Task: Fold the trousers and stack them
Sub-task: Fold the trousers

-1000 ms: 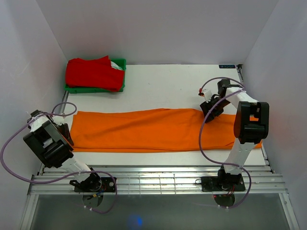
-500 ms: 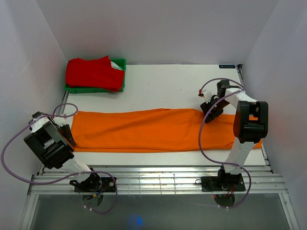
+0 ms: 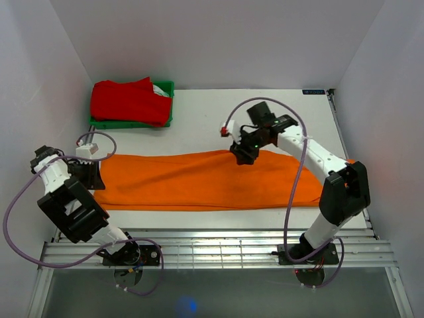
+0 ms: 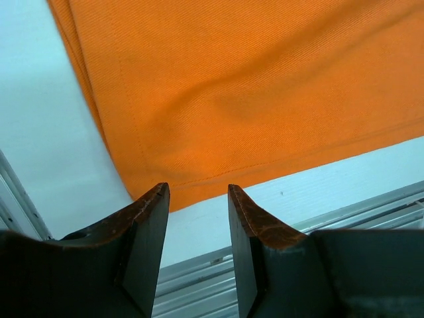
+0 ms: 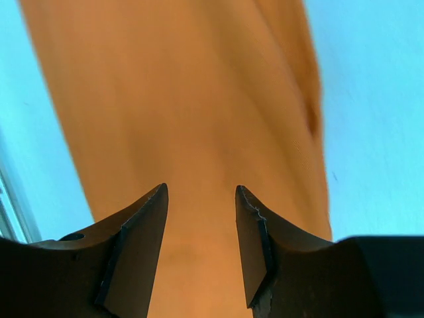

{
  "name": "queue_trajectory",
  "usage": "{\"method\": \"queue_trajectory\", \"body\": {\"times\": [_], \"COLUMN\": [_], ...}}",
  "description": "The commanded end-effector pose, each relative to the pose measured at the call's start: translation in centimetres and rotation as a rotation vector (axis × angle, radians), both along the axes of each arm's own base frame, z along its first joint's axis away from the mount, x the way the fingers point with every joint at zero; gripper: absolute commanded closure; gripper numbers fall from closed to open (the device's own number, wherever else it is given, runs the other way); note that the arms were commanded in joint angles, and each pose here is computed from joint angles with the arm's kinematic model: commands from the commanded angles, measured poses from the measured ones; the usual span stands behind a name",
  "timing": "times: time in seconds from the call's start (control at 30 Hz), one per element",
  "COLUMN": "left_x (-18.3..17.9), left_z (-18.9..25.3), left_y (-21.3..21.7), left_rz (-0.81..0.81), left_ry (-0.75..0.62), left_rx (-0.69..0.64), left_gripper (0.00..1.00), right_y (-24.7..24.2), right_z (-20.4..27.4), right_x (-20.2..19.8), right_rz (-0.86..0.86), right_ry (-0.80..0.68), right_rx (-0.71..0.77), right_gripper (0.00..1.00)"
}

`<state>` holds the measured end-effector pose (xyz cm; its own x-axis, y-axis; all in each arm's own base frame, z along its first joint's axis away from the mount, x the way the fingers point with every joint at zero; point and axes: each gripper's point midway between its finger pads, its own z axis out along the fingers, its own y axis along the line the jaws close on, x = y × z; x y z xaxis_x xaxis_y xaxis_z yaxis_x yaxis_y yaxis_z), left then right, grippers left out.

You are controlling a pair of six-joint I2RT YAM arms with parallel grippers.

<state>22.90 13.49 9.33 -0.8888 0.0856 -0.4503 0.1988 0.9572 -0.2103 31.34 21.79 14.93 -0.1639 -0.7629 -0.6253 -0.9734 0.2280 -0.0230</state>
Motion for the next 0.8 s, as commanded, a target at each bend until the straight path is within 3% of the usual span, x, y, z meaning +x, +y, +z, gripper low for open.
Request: {"method": "queue_trajectory", "body": {"times": [0.0,0.17,0.43,0.6,0.77], "left_x": [1.9,5.2,8.2,11.2,12.8], "left_z": [0.5,-1.3,-5.2,-5.1,-1.2], "left_y": [-0.1,-0.9,-4.2,-6.3,-6.3], "left_rz": [-0.086,-0.092,-0.071,-0.076,-0.205], "left_ry": [-0.105,-0.086,-0.009,-0.024,-0.092], "left_rx": [-0.010,-0.012,-0.071,-0.154,-0.144], "left_gripper": [0.49,0.50,0.53,0.55,0.51], "right_y": [5.1,8.0,3.7,-0.7,1.3], "right_z": [-1.8,-6.6,-12.7,-13.5,-9.4], "right_x": [-3.3,-0.8,2.3,4.6,3.5], "right_rz": [0.103,0.066,-0.049,-0.117,-0.047], "right_ry": [0.066,0.123,0.113,0.110,0.088], "right_rx": [-0.027,-0.087,-0.244,-0.273,-0.173], "right_gripper": [0.49,0.53,0.57,0.57,0.57]}}
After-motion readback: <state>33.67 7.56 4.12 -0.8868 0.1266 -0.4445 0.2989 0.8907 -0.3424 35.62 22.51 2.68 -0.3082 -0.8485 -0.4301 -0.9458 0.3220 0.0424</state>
